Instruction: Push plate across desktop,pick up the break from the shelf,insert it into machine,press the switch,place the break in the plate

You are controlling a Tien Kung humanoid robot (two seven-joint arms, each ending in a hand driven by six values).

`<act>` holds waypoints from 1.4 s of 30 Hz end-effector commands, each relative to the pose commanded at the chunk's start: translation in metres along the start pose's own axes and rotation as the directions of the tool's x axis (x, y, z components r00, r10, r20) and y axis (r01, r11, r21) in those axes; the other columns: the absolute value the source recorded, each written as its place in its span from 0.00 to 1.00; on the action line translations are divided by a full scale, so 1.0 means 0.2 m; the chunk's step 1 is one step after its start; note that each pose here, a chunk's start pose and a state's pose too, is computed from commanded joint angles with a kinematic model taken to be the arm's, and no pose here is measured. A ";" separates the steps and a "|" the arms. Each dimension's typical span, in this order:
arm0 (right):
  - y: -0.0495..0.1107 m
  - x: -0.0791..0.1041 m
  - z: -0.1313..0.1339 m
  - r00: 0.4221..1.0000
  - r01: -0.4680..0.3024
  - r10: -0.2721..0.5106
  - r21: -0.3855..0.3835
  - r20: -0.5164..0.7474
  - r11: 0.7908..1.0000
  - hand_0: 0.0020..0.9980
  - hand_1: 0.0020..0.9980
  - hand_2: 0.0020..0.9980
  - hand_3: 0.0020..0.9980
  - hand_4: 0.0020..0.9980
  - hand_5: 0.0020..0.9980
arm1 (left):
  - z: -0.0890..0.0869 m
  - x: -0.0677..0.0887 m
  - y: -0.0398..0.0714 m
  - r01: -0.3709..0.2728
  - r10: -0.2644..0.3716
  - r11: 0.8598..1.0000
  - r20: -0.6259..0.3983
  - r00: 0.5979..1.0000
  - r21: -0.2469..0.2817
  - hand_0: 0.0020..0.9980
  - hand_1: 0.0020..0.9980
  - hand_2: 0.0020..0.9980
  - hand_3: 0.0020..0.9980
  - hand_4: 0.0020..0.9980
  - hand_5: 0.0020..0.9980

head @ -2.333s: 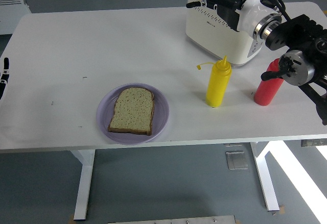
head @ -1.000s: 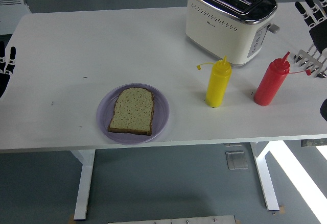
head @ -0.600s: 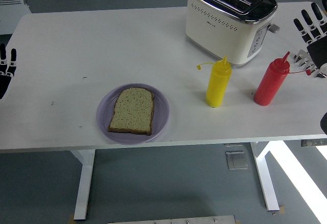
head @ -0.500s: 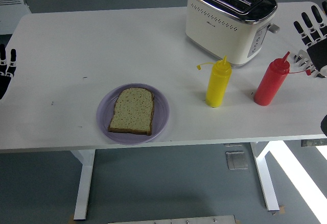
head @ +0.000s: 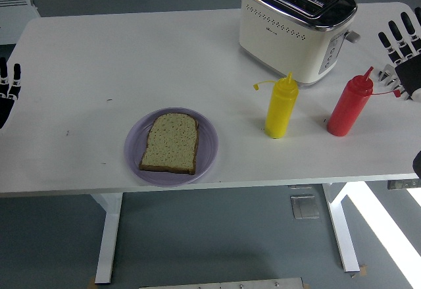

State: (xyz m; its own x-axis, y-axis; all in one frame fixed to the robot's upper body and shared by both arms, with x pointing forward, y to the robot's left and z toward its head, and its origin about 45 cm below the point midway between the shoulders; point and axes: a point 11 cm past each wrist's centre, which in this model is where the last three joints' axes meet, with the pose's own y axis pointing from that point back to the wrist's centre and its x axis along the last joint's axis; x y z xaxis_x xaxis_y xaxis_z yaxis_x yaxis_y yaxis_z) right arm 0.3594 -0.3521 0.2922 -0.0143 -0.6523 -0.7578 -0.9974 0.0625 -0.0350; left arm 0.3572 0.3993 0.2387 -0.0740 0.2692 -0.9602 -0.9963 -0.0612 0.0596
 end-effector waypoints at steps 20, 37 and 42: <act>0.00 0.01 0.01 1.000 -0.008 0.008 -0.007 -0.009 1.000 0.76 0.70 0.68 0.65 0.70 0.45 | 0.00 0.02 0.00 -0.010 0.010 1.000 0.000 1.000 -0.003 0.76 0.69 0.65 0.67 0.66 1.00; 0.01 0.02 0.01 1.000 -0.015 0.015 -0.010 -0.015 1.000 0.76 0.70 0.68 0.65 0.70 0.45 | 0.00 0.03 0.00 -0.015 0.015 1.000 0.000 1.000 -0.002 0.76 0.69 0.65 0.67 0.66 1.00; 0.01 0.03 0.01 1.000 -0.019 0.019 -0.009 -0.013 1.000 0.76 0.70 0.68 0.65 0.70 0.45 | 0.00 0.02 0.01 -0.014 0.014 1.000 -0.001 1.000 -0.004 0.76 0.69 0.65 0.67 0.66 1.00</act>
State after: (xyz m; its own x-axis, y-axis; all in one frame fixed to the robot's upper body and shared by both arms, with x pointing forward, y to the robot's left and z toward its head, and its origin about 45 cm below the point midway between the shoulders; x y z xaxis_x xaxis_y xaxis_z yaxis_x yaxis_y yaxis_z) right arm 0.3567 -0.3541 0.2865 -0.0339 -0.6607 -0.7499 -0.9975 0.0683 -0.0151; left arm 0.3557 0.4005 0.2342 -0.0876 0.2677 -0.9595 -0.9950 -0.0689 0.0717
